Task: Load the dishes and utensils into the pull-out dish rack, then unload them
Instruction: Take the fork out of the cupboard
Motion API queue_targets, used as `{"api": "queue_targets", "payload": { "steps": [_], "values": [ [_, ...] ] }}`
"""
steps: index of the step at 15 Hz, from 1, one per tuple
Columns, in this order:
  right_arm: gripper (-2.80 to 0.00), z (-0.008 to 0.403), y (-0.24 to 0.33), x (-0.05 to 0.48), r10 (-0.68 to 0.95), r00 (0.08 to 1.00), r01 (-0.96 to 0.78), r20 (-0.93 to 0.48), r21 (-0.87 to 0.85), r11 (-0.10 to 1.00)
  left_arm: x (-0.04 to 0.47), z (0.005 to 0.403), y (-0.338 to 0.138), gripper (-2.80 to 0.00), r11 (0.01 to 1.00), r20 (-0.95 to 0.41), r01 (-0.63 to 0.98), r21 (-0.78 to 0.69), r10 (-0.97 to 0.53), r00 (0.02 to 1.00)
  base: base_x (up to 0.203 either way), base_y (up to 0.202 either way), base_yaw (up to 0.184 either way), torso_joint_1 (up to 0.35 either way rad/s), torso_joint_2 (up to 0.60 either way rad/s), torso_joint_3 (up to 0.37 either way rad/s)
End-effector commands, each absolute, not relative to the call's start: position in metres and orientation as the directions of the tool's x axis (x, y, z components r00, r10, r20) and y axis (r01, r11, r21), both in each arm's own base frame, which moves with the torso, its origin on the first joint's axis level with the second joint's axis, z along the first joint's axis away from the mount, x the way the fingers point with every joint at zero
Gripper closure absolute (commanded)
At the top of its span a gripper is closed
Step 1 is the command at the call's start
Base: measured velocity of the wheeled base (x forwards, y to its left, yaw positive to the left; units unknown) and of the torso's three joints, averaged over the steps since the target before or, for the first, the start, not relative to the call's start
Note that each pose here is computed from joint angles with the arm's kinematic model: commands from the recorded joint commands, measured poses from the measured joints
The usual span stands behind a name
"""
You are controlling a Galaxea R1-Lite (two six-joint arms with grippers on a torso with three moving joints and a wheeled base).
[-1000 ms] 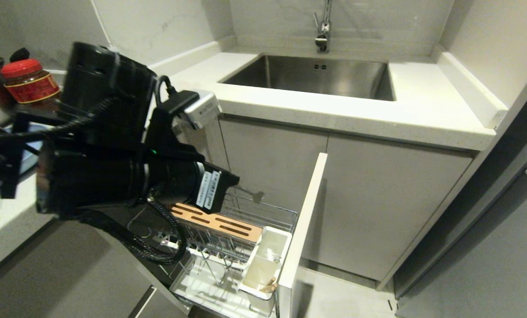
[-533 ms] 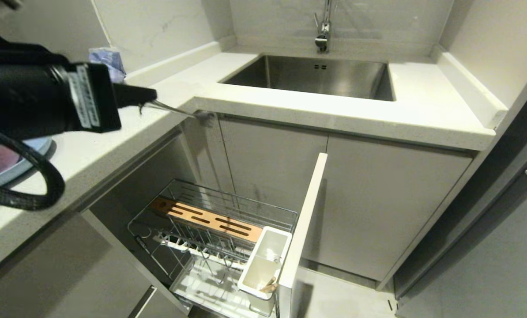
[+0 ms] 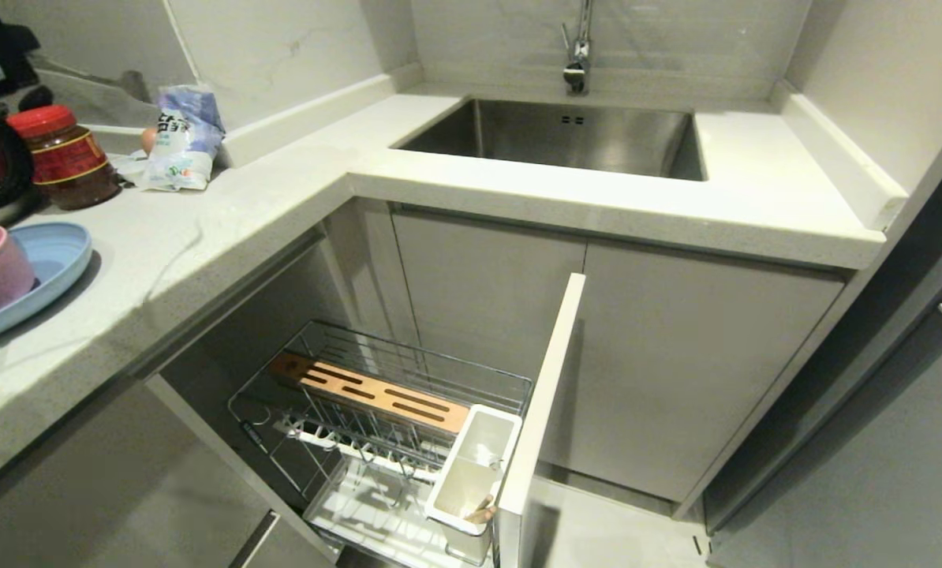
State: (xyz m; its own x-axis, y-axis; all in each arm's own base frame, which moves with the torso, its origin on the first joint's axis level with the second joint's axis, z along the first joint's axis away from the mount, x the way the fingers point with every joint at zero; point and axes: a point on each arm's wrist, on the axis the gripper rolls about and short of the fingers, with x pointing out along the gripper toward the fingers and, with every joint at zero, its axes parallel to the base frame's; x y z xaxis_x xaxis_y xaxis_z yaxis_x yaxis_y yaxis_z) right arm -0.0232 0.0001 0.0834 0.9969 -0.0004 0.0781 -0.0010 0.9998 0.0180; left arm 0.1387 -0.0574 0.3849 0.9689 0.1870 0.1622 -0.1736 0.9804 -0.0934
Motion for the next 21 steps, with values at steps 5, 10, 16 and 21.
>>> {"api": "queue_targets", "payload": {
  "steps": [5, 10, 16, 21],
  "values": [
    [0.00, 0.076, 0.000, -0.021, 0.000, 0.999, -0.001, 0.054, 0.018, 1.000, 0.181, 0.338, -0.035, 0.00, 0.888, 0.149, -0.456, -0.061, 0.460, 0.875, 0.000, 0.000, 0.000, 0.000, 0.00, 0.000],
    [0.00, 0.076, 0.000, -0.021, 0.000, 0.999, -0.001, 0.054, 0.018, 1.000, 0.203, 0.312, -0.031, 0.00, 0.823, 0.114, -0.567, -0.048, 0.568, 0.815, 0.000, 0.000, 0.000, 0.000, 0.00, 0.000],
    [0.00, 0.076, 0.000, -0.021, 0.000, 0.999, -0.001, 0.053, 0.018, 1.000, 0.209, 0.299, -0.030, 0.00, 0.811, 0.076, -0.585, -0.021, 0.584, 0.808, 0.000, 0.000, 0.000, 0.000, 0.00, 0.000],
    [0.00, 0.076, 0.000, -0.021, 0.000, 0.999, -0.001, 0.054, 0.018, 1.000, 0.222, 0.285, -0.024, 0.00, 0.785, 0.036, -0.618, 0.031, 0.617, 0.786, 0.000, 0.000, 0.000, 0.000, 0.00, 0.000]
  ]
}}
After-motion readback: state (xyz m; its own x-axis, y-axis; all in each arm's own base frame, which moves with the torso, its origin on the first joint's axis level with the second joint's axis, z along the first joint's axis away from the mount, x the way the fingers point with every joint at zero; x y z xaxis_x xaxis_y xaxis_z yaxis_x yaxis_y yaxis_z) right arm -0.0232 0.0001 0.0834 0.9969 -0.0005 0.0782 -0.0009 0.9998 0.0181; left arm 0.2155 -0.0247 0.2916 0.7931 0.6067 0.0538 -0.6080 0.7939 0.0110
